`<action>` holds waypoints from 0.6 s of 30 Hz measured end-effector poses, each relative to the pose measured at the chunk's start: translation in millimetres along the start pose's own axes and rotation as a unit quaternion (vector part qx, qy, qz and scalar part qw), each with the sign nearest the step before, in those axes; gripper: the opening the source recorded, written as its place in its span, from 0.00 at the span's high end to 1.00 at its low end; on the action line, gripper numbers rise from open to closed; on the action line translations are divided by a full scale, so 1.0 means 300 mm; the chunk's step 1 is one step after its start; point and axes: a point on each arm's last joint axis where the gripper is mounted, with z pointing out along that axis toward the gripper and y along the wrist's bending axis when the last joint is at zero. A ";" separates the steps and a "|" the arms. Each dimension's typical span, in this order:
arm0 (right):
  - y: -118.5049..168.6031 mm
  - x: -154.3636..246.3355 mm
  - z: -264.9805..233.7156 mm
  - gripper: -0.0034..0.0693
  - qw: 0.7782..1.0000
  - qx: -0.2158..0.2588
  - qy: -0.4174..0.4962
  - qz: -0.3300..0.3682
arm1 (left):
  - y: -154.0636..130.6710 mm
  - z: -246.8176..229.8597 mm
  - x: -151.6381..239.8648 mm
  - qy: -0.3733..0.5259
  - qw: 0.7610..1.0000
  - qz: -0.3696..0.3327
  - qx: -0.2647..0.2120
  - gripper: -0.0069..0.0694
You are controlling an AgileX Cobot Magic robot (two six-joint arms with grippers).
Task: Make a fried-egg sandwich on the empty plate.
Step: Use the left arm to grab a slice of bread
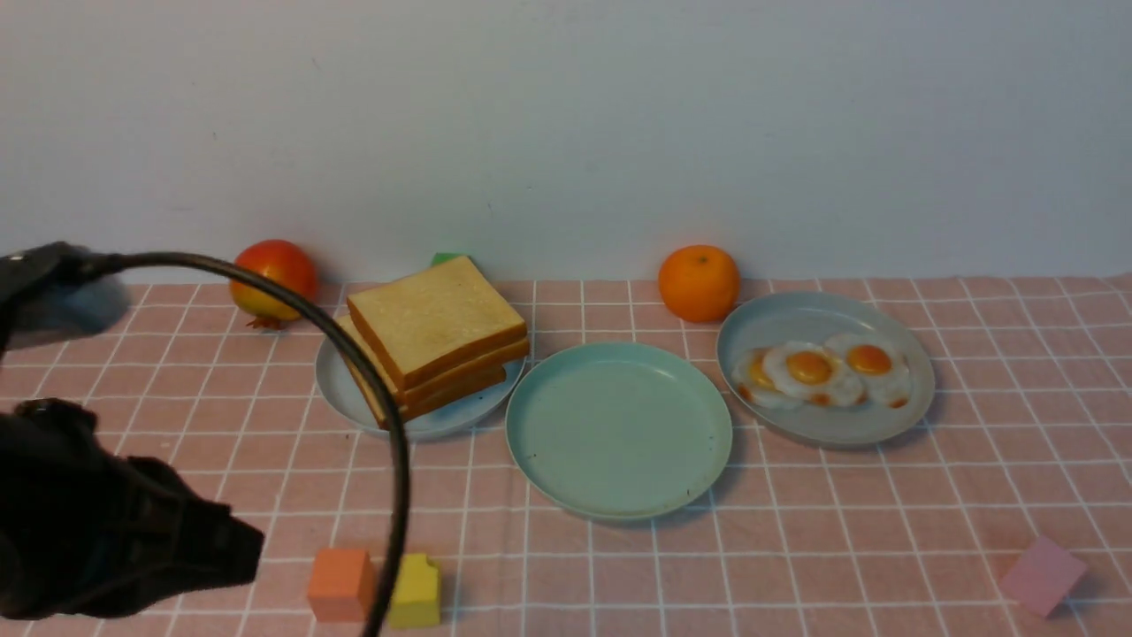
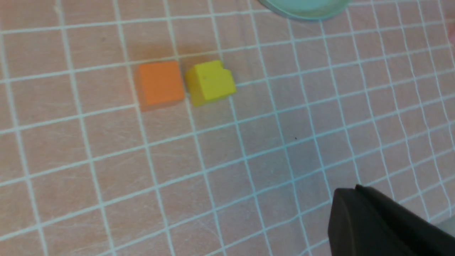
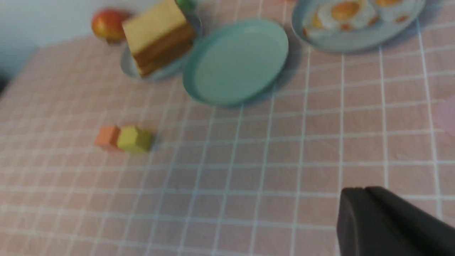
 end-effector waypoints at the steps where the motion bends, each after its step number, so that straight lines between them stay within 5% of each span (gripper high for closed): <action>1: 0.007 -0.017 -0.013 0.91 1.000 0.002 0.023 -0.011 | -0.016 0.018 -0.001 0.008 1.000 0.016 0.008 0.89; 9: 0.068 -0.156 -0.108 0.91 0.990 -0.044 0.047 -0.124 | -0.110 0.196 -0.124 0.049 0.992 0.113 0.022 0.89; 18: 0.090 -0.200 -0.081 0.90 0.979 -0.075 0.049 -0.185 | -0.005 0.425 -0.360 0.128 0.982 0.128 -0.053 0.89</action>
